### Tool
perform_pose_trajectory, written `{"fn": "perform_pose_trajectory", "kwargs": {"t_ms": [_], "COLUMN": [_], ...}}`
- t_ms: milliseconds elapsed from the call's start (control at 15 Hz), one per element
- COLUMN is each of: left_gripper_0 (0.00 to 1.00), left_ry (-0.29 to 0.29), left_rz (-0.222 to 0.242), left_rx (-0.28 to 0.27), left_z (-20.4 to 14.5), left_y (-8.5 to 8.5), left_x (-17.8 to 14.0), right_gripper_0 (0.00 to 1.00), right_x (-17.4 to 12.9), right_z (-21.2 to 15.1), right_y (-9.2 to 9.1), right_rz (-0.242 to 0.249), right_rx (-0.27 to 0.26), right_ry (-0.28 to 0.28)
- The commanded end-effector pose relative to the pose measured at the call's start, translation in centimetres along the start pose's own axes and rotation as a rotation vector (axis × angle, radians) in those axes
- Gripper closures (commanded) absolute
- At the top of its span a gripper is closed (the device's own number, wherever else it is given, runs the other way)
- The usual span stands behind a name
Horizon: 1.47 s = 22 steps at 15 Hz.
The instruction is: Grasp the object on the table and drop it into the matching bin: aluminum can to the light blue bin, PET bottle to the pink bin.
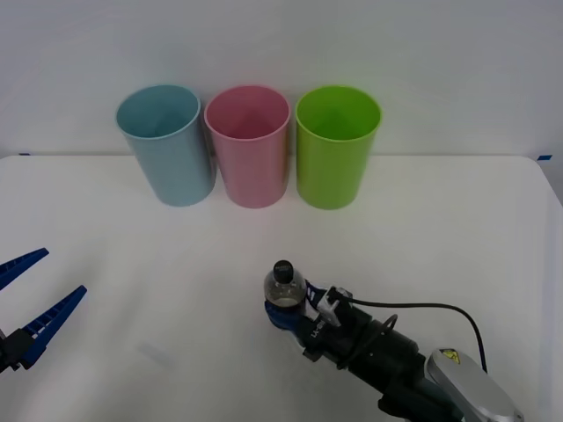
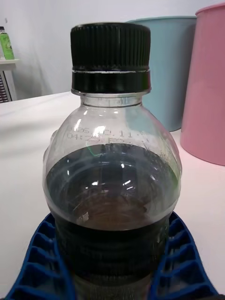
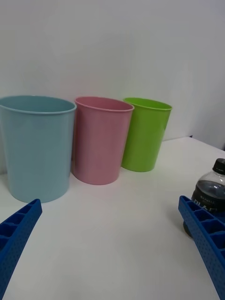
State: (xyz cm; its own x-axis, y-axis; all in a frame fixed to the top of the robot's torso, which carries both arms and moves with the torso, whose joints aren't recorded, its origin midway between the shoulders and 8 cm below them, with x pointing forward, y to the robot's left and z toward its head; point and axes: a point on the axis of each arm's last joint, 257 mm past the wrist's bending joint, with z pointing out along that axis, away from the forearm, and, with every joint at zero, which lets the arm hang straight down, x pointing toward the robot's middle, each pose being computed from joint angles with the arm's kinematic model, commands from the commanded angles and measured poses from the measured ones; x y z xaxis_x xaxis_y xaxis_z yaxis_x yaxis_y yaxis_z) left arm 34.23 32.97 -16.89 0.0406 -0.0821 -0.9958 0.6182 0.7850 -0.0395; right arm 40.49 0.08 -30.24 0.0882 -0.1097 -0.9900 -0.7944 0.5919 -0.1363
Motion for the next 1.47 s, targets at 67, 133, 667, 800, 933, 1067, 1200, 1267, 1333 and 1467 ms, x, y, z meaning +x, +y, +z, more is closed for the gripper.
{"fn": "perform_pose_trajectory", "kwargs": {"t_ms": [67,133,667,800,933,1067,1200,1267,1333,1467], "left_gripper_0": [0.00,0.00,0.00,0.00,0.00,0.00,0.00,0.00,0.00,0.00], "left_ry": [0.000,0.000,0.000,0.000,0.000,0.000,0.000,0.000,0.000,0.000], "left_rz": [0.000,0.000,0.000,0.000,0.000,0.000,0.000,0.000,0.000,0.000], "left_rx": [0.000,0.000,0.000,0.000,0.000,0.000,0.000,0.000,0.000,0.000], "left_z": [0.0,0.0,0.0,0.0,0.0,0.0,0.0,0.0,0.0,0.0], "left_y": [0.0,0.0,0.0,0.0,0.0,0.0,0.0,0.0,0.0,0.0], "left_x": [0.0,0.0,0.0,0.0,0.0,0.0,0.0,0.0,0.0,0.0], "right_gripper_0": [1.00,1.00,1.00,1.00,1.00,1.00,1.00,1.00,1.00,1.00], "right_x": [-0.2,-0.7,-6.6,-9.2,-11.6,-14.3,-16.4,-17.6,-18.5,-20.6], "right_z": [-0.6,-0.9,-3.2,-3.5,-3.7,-4.0,-4.1,-4.0,-3.8,-3.2], "right_y": [-0.3,-0.6,-5.0,-6.4,-7.2,-8.0,-8.6,-9.0,-9.5,-10.6], "right_rz": [0.000,-0.002,0.006,0.014,0.038,0.060,0.085,0.101,0.110,0.108], "right_rx": [-0.011,-0.011,0.032,0.055,0.069,0.081,0.079,0.069,0.063,0.048], "right_ry": [-0.008,-0.017,-0.115,-0.138,-0.159,-0.180,-0.196,-0.211,-0.224,-0.241]}}
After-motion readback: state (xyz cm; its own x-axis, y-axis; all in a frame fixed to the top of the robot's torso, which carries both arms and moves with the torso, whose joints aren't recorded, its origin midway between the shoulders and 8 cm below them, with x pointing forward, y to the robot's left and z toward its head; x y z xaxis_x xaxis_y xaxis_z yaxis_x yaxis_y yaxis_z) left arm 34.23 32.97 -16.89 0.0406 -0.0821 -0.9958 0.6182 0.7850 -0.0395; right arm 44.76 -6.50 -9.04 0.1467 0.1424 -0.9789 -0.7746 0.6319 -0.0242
